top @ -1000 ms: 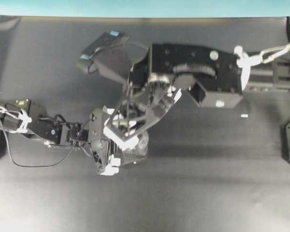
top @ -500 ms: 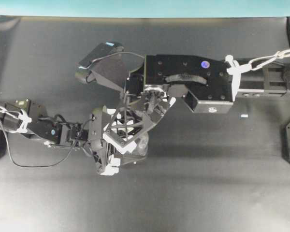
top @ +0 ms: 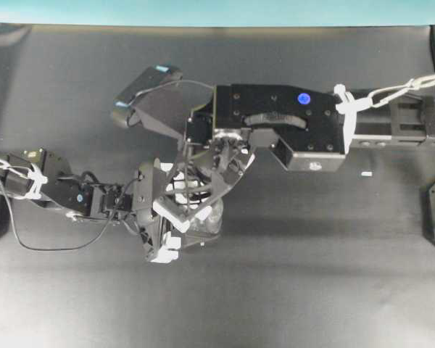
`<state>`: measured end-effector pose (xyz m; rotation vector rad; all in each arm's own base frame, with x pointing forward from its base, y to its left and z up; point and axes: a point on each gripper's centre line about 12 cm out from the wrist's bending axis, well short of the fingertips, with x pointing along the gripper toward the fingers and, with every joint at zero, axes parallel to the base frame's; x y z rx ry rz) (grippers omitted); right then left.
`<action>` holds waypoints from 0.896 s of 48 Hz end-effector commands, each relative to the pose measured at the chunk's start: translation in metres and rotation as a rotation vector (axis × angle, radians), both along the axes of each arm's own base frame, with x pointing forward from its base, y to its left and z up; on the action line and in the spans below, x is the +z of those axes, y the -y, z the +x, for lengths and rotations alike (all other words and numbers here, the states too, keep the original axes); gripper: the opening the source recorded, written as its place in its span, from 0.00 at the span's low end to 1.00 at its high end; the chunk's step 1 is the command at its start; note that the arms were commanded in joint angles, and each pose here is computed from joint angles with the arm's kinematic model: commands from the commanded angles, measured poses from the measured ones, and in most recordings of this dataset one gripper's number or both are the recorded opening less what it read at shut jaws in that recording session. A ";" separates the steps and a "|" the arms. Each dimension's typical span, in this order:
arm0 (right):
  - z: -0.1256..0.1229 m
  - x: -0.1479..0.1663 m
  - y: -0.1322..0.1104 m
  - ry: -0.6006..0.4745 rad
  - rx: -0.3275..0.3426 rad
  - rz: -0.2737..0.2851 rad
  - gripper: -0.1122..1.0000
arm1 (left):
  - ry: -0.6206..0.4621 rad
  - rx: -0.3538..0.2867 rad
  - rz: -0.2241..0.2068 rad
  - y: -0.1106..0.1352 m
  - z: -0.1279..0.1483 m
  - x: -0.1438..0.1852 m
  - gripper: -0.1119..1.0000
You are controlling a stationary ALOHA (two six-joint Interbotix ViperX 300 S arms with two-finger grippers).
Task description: Open the bottle cap by holding the bottle with the left arm and twisting the cap with the right arm.
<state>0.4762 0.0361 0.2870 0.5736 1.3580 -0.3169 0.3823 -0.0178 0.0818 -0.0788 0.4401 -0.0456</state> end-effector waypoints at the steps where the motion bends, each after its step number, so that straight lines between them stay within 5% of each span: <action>1: 0.001 0.003 -0.002 0.010 0.023 0.004 0.42 | -0.014 -0.006 -0.001 0.002 -0.001 -0.003 0.83; 13: 0.002 0.005 -0.003 0.031 0.140 0.004 0.42 | -0.014 -0.006 -0.001 0.002 -0.002 -0.003 0.83; 34: -0.003 0.009 -0.012 0.078 0.698 -0.090 0.42 | -0.018 -0.008 0.001 0.002 -0.003 -0.004 0.83; 43: -0.001 0.014 -0.014 0.132 0.888 -0.141 0.42 | -0.020 -0.011 0.001 0.004 -0.004 -0.005 0.83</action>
